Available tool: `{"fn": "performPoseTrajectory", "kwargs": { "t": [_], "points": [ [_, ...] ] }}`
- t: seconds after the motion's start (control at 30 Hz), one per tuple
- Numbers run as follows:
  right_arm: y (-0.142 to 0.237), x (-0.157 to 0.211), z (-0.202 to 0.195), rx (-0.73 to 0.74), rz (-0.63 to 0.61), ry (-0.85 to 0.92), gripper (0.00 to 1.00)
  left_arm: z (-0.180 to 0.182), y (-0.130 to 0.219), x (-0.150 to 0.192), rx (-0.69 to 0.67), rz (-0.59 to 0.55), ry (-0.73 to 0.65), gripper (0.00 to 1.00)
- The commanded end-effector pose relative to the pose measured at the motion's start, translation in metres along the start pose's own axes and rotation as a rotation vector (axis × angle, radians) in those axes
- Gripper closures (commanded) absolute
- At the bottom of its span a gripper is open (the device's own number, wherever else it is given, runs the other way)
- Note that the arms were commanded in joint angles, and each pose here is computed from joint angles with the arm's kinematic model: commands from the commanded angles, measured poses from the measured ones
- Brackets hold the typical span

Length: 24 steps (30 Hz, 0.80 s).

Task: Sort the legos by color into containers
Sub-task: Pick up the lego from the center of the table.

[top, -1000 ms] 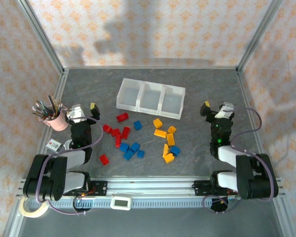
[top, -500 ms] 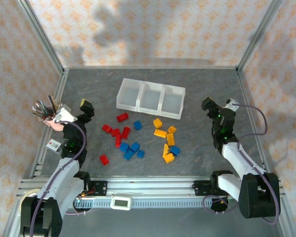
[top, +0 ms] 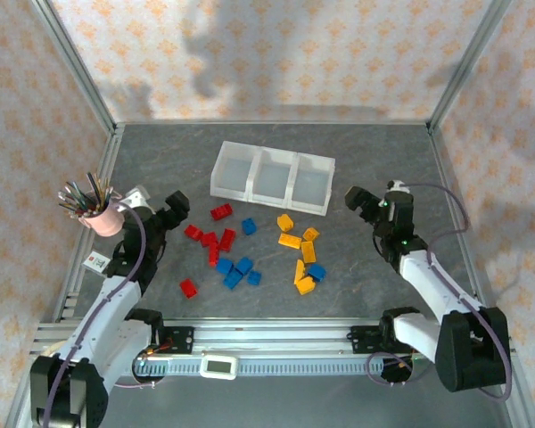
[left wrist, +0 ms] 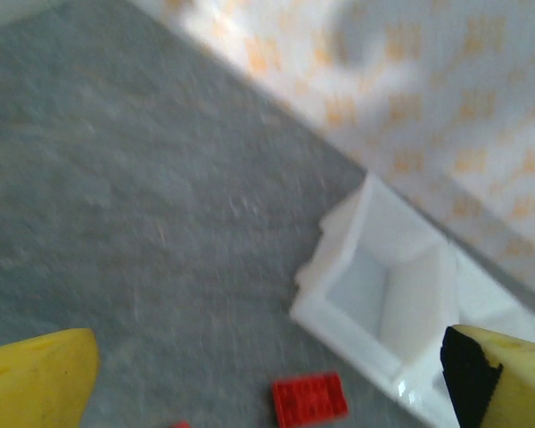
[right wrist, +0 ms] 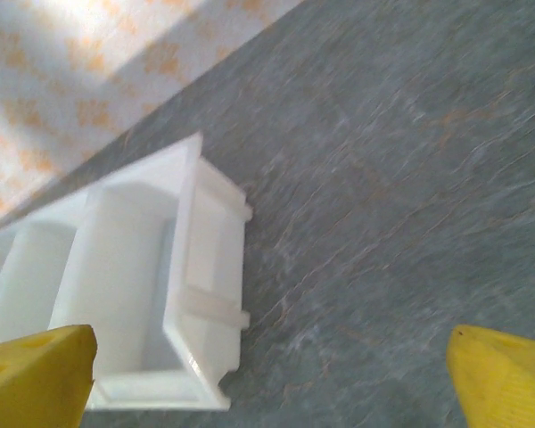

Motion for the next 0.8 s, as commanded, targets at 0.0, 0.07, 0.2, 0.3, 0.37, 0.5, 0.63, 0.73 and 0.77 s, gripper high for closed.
{"fn": "performPoseTrajectory", "kwargs": {
  "t": [0.0,0.07,0.2,0.3,0.37,0.5,0.63,0.73,0.77],
  "points": [
    [-0.001,0.014,0.013,-0.032,0.105,0.044,0.00,-0.017,-0.001,0.015,0.046,0.151,-0.030,0.01],
    [-0.002,0.023,0.021,-0.054,0.152,0.063,0.00,-0.029,-0.005,0.022,0.076,0.195,-0.058,0.01],
    [-0.004,0.042,0.037,-0.088,0.225,0.098,0.00,-0.044,-0.015,0.032,0.101,0.269,-0.137,0.01],
    [-0.005,0.057,0.051,-0.119,0.274,0.126,0.00,-0.050,-0.028,0.040,0.097,0.328,-0.193,0.01],
    [-0.006,0.066,0.060,-0.137,0.305,0.140,0.00,-0.054,-0.039,0.043,0.096,0.369,-0.234,0.01],
    [-0.008,0.081,0.077,-0.170,0.349,0.168,0.00,-0.060,-0.058,0.049,0.078,0.437,-0.316,0.01],
    [-0.012,0.093,0.089,-0.183,0.385,0.183,0.00,-0.063,-0.074,0.054,0.084,0.464,-0.383,0.02],
    [-0.015,0.098,0.095,-0.182,0.394,0.199,0.00,-0.066,-0.086,0.058,0.094,0.488,-0.426,0.04],
    [-0.015,0.099,0.096,-0.178,0.395,0.203,0.00,-0.067,-0.089,0.059,0.097,0.497,-0.437,0.05]
  ]
}}
Point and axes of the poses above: each hand's point on the last joint's axis, 136 mm out from that joint toward the fingers, its own y axis back along the fingers, its own z axis along the line the jaws close on, x = y × z, the point moved 8 cm from there along y, back along the fingers, and after that the axes turned 7 degrees about -y, right-handed, at the moved point
